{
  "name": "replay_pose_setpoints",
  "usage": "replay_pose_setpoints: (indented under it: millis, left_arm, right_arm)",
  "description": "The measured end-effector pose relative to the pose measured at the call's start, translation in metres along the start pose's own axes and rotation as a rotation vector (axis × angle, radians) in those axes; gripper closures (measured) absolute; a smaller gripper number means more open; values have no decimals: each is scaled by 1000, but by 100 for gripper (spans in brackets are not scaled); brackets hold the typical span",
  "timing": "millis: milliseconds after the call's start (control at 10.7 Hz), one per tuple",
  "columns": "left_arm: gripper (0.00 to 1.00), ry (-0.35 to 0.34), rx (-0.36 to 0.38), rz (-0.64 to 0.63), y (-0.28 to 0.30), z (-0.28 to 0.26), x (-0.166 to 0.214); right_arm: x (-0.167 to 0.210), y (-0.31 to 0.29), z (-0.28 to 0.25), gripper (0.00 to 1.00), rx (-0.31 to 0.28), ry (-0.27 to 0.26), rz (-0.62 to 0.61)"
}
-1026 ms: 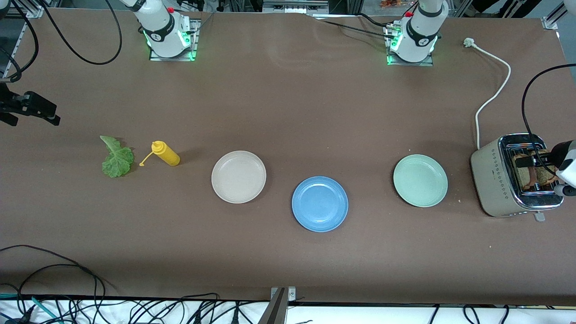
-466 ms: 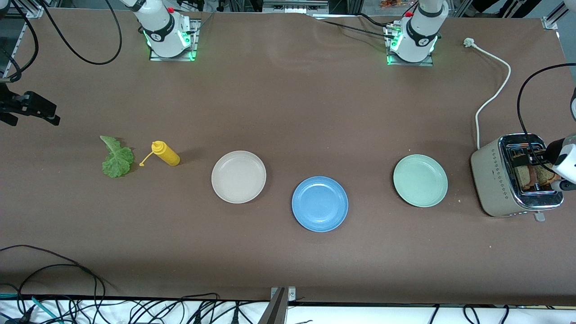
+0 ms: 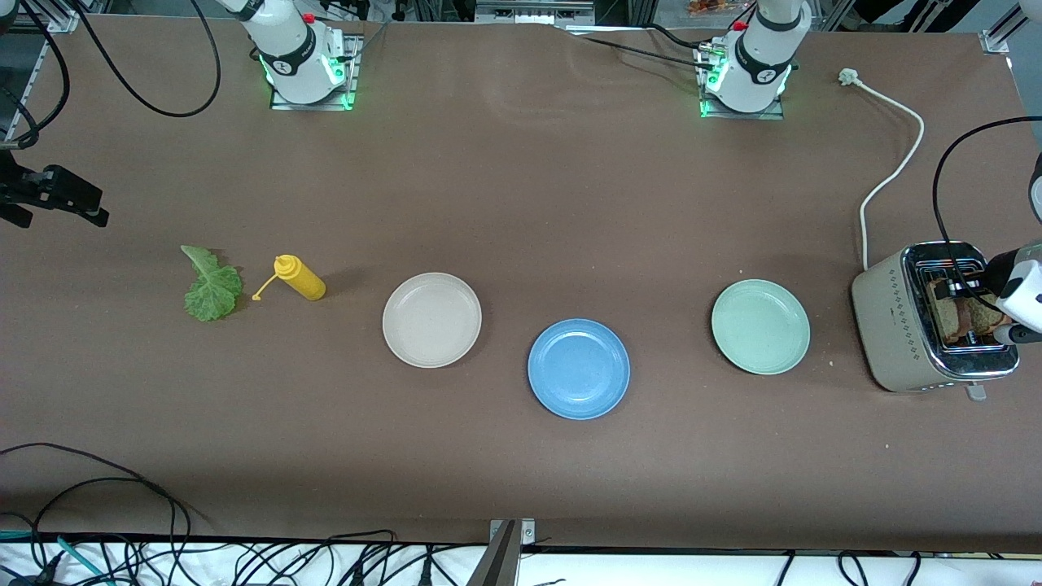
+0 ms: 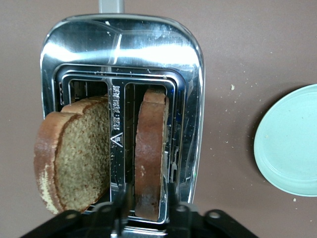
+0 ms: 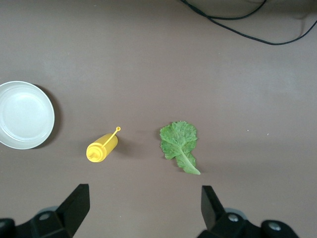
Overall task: Make sandwich in blue plate with both arms
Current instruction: 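Grasp the bread slice with the left gripper and lift it out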
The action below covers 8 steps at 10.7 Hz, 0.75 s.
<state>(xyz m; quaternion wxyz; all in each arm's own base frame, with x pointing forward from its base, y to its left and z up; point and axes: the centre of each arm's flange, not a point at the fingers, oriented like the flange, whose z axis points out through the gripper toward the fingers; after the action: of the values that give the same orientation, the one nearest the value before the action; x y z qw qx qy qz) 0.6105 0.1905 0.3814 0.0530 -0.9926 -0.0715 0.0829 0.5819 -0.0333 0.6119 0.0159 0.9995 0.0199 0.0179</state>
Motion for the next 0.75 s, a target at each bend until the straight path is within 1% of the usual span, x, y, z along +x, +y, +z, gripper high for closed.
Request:
replay_pose_setpoints:
  millis: [93, 186, 280, 466, 746]
  left_arm:
    - [76, 0, 0, 1, 0, 0, 0]
    - [86, 1, 0, 1, 1, 0, 0]
    - [88, 2, 0, 1, 1, -1, 0]
    - [88, 10, 1, -2, -1, -12, -4]
    - [89, 19, 2, 0, -5, -51, -24]
  right_arm:
    - [0, 0, 0, 0, 0, 0, 0]
    - [0, 0, 0, 0, 0, 0, 0]
    - [0, 0, 0, 0, 0, 0, 0]
    - [0, 0, 0, 0, 0, 0, 0]
    - [0, 0, 0, 0, 0, 0, 1]
